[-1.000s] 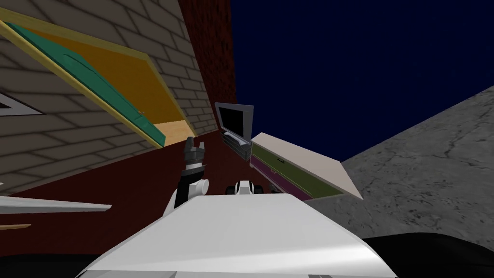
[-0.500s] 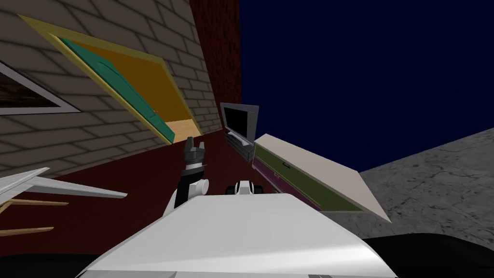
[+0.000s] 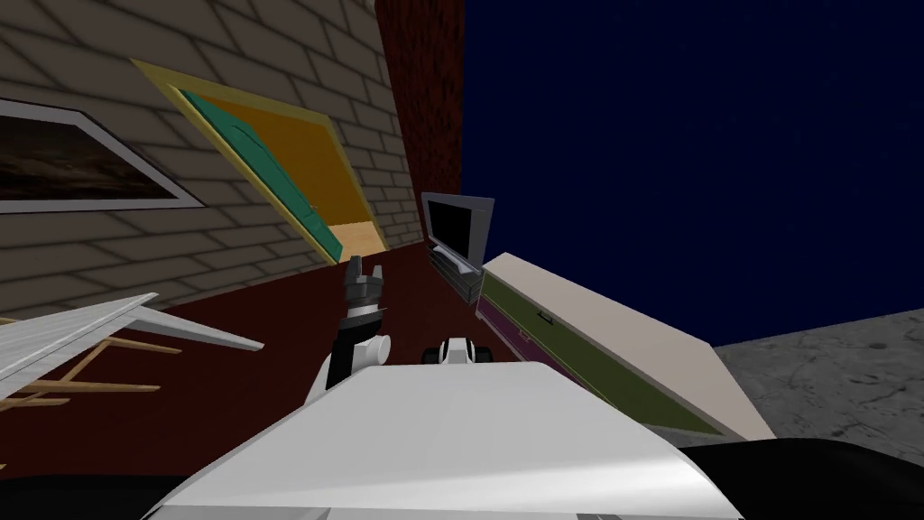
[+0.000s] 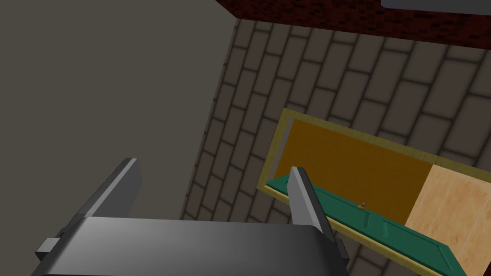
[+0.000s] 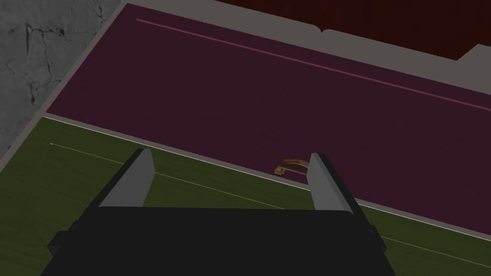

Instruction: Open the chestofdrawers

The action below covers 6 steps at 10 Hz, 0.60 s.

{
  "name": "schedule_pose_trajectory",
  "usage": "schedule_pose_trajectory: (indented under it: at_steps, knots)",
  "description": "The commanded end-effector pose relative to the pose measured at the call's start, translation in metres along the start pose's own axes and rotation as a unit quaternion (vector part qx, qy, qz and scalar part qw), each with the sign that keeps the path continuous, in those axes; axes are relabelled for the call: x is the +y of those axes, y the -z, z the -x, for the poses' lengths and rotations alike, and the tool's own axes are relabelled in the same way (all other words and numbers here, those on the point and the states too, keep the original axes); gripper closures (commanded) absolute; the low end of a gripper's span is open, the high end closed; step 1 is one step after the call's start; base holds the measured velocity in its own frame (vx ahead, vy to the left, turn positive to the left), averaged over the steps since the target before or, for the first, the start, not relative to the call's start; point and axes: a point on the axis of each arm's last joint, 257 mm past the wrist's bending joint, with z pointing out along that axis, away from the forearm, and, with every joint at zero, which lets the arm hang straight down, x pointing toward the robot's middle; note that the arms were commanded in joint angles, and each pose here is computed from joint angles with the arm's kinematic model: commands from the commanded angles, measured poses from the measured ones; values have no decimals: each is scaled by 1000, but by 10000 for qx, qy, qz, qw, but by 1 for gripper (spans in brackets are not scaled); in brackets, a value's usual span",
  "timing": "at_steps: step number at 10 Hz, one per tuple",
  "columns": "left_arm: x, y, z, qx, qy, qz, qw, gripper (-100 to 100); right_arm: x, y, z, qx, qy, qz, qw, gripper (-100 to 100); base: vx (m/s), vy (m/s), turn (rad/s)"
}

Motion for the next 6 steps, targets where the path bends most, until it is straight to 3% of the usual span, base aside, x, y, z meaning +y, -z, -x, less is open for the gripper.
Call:
schedule_pose_trajectory:
  at_steps: [1, 2, 3, 4, 5, 6]
  knots:
    - [0, 0, 0, 0, 0, 0, 10000, 0, -39, -7, -1, -136, 385, -598, 9974, -100, 29, -7, 103]
    - [0, 0, 0, 0, 0, 0, 10000, 0, -48, -8, 5, -301, 637, -784, 9944, -100, 29, -1, 227]
    - [0, 0, 0, 0, 1, 0, 10000, 0, -63, -8, 3, -284, 685, -1015, 9921, -100, 23, -5, 119]
    - [0, 0, 0, 0, 0, 0, 10000, 0, -64, -8, 3, -286, 684, -1039, 9918, -100, 10, -4, -28]
    - [0, 0, 0, 0, 0, 0, 10000, 0, -76, -8, 10, -463, 932, -1286, 9862, -100, 10, 2, 240]
    - [0, 0, 0, 0, 1, -1, 10000, 0, -85, -8, 9, -451, 969, -1415, 9842, -100, 14, -4, 116]
